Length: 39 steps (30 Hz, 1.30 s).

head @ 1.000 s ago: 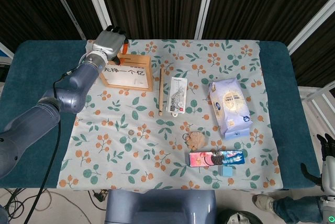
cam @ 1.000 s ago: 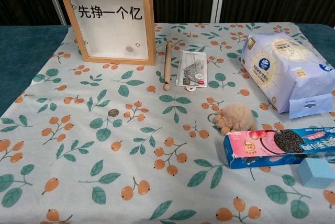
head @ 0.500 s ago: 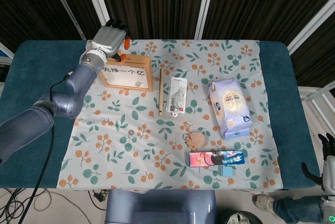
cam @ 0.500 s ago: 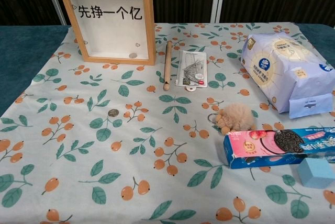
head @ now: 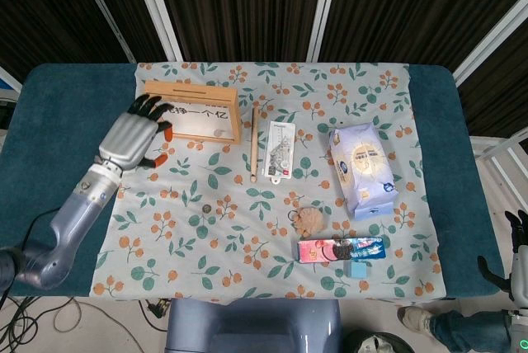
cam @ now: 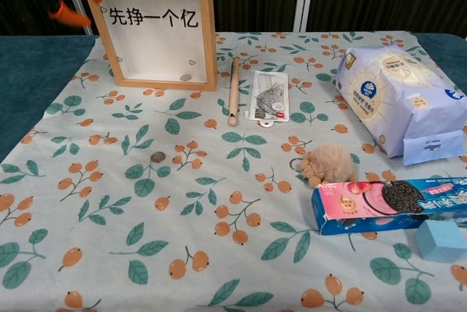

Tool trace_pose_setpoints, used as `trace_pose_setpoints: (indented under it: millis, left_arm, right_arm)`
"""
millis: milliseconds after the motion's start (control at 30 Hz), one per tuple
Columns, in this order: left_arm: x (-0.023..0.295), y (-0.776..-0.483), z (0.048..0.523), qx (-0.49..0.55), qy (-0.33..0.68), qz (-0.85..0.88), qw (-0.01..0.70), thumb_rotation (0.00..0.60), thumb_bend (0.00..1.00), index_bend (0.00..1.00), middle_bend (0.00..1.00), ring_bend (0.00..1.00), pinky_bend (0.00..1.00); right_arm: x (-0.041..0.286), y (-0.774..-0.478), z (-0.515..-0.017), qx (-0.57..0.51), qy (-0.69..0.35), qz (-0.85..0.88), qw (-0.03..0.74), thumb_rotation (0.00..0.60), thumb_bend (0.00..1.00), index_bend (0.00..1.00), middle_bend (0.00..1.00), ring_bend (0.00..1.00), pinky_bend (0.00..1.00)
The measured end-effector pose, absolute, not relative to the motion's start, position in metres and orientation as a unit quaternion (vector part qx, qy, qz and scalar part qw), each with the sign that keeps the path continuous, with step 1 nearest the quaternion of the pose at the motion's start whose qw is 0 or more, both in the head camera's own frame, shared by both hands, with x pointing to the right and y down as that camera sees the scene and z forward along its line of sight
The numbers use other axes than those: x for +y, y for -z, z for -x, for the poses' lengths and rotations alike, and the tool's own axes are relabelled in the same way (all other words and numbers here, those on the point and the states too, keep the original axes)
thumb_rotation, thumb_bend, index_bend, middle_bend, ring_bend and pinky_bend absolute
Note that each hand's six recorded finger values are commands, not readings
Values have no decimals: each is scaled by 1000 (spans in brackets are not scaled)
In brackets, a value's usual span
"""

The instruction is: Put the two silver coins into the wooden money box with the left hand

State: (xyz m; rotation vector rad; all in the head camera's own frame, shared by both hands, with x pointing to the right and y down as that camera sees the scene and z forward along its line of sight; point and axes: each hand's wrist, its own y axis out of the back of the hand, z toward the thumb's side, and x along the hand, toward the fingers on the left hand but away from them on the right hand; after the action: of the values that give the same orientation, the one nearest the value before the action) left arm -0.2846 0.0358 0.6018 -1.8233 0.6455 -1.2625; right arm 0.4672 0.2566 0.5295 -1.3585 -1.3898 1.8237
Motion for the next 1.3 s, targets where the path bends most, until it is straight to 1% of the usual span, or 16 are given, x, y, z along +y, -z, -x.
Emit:
trace_pose_setpoints:
  millis: [33, 133, 433, 533, 800, 900, 1000, 1100, 1167, 1300]
  left_arm:
    - [49, -611, 284, 248, 499, 731, 394, 600, 164, 517, 125, 0, 0]
    - [73, -636, 273, 228, 492, 752, 374, 600, 164, 517, 125, 0, 0]
    - [109, -706, 232, 167, 478, 782, 363, 600, 138, 514, 119, 0, 0]
    - [117, -717, 221, 156, 472, 786, 368, 600, 136, 505, 116, 0, 0]
    - [123, -731, 208, 149, 469, 767, 412, 600, 129, 498, 111, 0, 0]
    - [123, -728, 204, 158, 463, 762, 425, 600, 98, 494, 106, 0, 0]
    - [122, -727, 203, 161, 461, 753, 440, 600, 88, 493, 103, 0, 0]
    - [123, -727, 203, 161, 463, 745, 452, 600, 50, 487, 98, 0, 0]
    - [123, -727, 203, 161, 465, 743, 454, 600, 16, 485, 95, 0, 0]
    - [124, -727, 202, 160, 466, 744, 451, 600, 1, 484, 93, 0, 0]
  right_arm:
    - [257, -530, -467, -507, -665, 496, 235, 600, 369, 126, 46, 4, 0]
    - [257, -530, -468, -507, -666, 495, 232, 600, 369, 126, 46, 4, 0]
    - [256, -527, -472, -516, -665, 489, 229, 600, 369, 126, 46, 4, 0]
    - [256, -526, -472, -516, -665, 489, 229, 600, 369, 126, 46, 4, 0]
    - [256, -526, -473, -517, -665, 488, 228, 600, 369, 126, 46, 4, 0]
    - [256, -526, -473, -517, -665, 488, 227, 600, 369, 126, 46, 4, 0]
    - [256, -526, -473, -518, -665, 488, 227, 600, 369, 126, 46, 4, 0]
    - [256, -526, -473, -518, -665, 488, 226, 600, 369, 126, 46, 4, 0]
    - [256, -526, -473, -517, -666, 487, 227, 600, 369, 125, 46, 4, 0]
    - [256, -525, -474, -518, -666, 486, 227, 600, 369, 126, 46, 4, 0]
